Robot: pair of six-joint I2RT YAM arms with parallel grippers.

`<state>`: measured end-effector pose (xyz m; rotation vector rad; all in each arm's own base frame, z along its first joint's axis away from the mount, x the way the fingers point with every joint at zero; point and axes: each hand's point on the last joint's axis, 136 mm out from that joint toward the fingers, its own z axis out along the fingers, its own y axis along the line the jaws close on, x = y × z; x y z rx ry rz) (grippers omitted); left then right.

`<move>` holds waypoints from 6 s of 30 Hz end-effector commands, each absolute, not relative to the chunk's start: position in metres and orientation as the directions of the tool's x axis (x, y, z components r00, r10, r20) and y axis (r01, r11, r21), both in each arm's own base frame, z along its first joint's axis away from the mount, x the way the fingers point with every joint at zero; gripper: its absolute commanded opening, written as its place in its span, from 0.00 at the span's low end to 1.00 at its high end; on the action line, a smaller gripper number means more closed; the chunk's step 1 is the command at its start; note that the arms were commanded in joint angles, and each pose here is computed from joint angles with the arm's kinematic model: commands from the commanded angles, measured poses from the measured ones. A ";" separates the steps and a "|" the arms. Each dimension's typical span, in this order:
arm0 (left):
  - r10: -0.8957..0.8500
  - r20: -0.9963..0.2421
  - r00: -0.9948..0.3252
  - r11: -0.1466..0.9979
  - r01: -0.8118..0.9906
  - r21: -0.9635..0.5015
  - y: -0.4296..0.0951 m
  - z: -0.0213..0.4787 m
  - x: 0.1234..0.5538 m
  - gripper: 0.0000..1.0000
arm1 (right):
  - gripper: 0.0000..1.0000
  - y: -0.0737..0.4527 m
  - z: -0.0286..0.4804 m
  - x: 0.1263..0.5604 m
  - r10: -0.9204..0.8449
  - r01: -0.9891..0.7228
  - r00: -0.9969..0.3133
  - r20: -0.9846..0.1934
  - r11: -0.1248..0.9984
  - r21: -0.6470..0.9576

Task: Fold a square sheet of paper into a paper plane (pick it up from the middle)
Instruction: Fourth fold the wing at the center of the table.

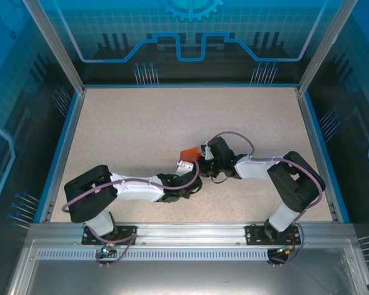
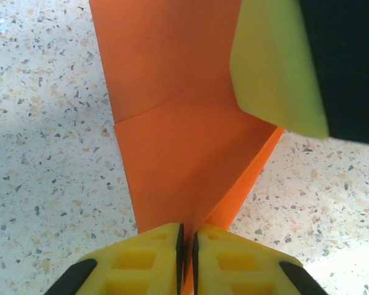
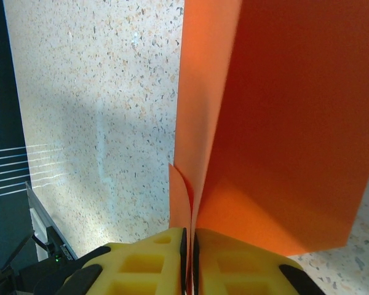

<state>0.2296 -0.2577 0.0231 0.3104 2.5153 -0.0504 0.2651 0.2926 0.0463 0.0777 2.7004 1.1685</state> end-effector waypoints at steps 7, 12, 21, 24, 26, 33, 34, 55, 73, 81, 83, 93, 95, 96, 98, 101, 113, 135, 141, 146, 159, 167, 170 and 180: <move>0.191 -0.598 -0.778 0.973 0.230 0.012 -0.250 0.030 0.229 0.06 | 0.24 0.276 0.065 0.264 0.138 -0.046 -0.969 -0.203 0.710 0.702; 0.135 -0.576 -0.806 0.962 0.246 -0.119 -0.243 0.023 0.224 0.05 | 0.35 0.250 0.078 0.259 0.185 -0.037 -0.950 -0.250 0.731 0.682; 0.047 -0.542 -0.839 0.898 0.273 -0.345 -0.226 0.024 0.213 0.06 | 0.37 0.228 0.088 0.234 0.209 -0.031 -0.940 -0.269 0.736 0.676; 0.043 -0.534 -0.844 0.869 0.295 -0.396 -0.225 0.029 0.211 0.06 | 0.35 0.235 0.091 0.228 0.190 -0.046 -0.945 -0.267 0.730 0.682; 0.049 -0.533 -0.845 0.856 0.311 -0.414 -0.225 0.032 0.210 0.06 | 0.35 0.243 0.094 0.227 0.168 -0.072 -0.945 -0.281 0.731 0.679; 0.048 -0.489 -0.871 0.814 0.318 -0.486 -0.230 0.032 0.211 0.06 | 0.27 0.287 0.101 0.235 0.081 -0.138 -0.957 -0.278 0.717 0.683; 0.046 -0.482 -0.875 0.815 0.312 -0.489 -0.229 0.031 0.212 0.06 | 0.26 0.295 0.102 0.237 0.070 -0.149 -0.958 -0.279 0.709 0.689; -0.032 -0.362 -0.931 0.739 0.222 -0.636 -0.217 0.026 0.219 0.06 | 0.19 0.370 0.078 0.260 -0.030 -0.162 -0.983 -0.181 0.606 0.779; -0.066 -0.281 -0.957 0.692 0.159 -0.704 -0.217 0.019 0.229 0.06 | 0.19 0.352 0.053 0.273 0.004 -0.126 -0.984 -0.177 0.688 0.715; -0.066 -0.265 -0.962 0.691 0.148 -0.707 -0.218 0.016 0.231 0.13 | 0.18 0.345 0.036 0.278 0.037 -0.083 -0.987 -0.154 0.707 0.702; -0.070 -0.266 -0.962 0.701 0.142 -0.699 -0.216 0.015 0.230 0.19 | 0.18 0.343 0.035 0.281 0.046 -0.075 -0.987 -0.152 0.709 0.701; -0.072 -0.292 -0.954 0.748 0.142 -0.649 -0.205 0.016 0.229 0.29 | 0.18 0.344 0.041 0.289 0.051 -0.076 -0.987 -0.153 0.689 0.720; -0.073 -0.294 -0.953 0.746 0.143 -0.650 -0.204 0.016 0.228 0.25 | 0.18 0.345 0.041 0.289 0.048 -0.078 -0.987 -0.151 0.686 0.723; -0.073 -0.295 -0.953 0.748 0.144 -0.648 -0.204 0.016 0.228 0.23 | 0.18 0.345 0.041 0.289 0.048 -0.076 -0.988 -0.149 0.686 0.724; -0.075 -0.293 -0.953 0.751 0.140 -0.645 -0.204 0.015 0.229 0.19 | 0.18 0.346 0.042 0.289 0.044 -0.080 -0.988 -0.151 0.682 0.727; -0.075 -0.287 -0.955 0.749 0.136 -0.649 -0.204 0.014 0.229 0.13 | 0.18 0.348 0.041 0.288 0.041 -0.078 -0.989 -0.143 0.674 0.735; -0.082 -0.306 -0.949 0.722 0.155 -0.674 -0.210 0.027 0.232 0.13 | 0.18 0.351 0.042 0.286 0.024 -0.088 -0.990 -0.140 0.666 0.741; -0.175 -0.198 -0.964 0.746 0.001 -0.666 -0.200 0.005 0.226 0.00 | 0.21 0.341 0.071 0.292 0.044 -0.119 -0.980 -0.194 0.650 0.750; -0.181 -0.175 -0.968 0.733 -0.014 -0.680 -0.204 0.009 0.227 0.00 | 0.20 0.354 0.060 0.279 0.010 -0.117 -0.987 -0.161 0.642 0.758; -0.176 -0.171 -0.969 0.733 -0.014 -0.680 -0.204 0.012 0.228 0.00 | 0.20 0.353 0.046 0.281 0.030 -0.091 -0.989 -0.147 0.657 0.749; -0.169 -0.148 -0.974 0.744 -0.027 -0.668 -0.203 0.004 0.226 0.00 | 0.19 0.347 0.029 0.299 0.034 -0.082 -0.989 -0.142 0.675 0.733; -0.208 -0.095 -0.973 0.730 -0.090 -0.678 -0.200 0.000 0.227 0.00 | 0.19 0.348 0.026 0.302 0.038 -0.071 -0.991 -0.129 0.664 0.744; -0.221 -0.084 -0.972 0.710 -0.101 -0.697 -0.199 0.003 0.230 0.00 | 0.20 0.351 0.030 0.304 0.031 -0.082 -0.990 -0.135 0.655 0.751; -0.218 -0.057 -0.974 0.689 -0.112 -0.716 -0.199 0.005 0.231 0.00 | 0.19 0.350 0.019 0.307 0.037 -0.056 -0.993 -0.110 0.679 0.732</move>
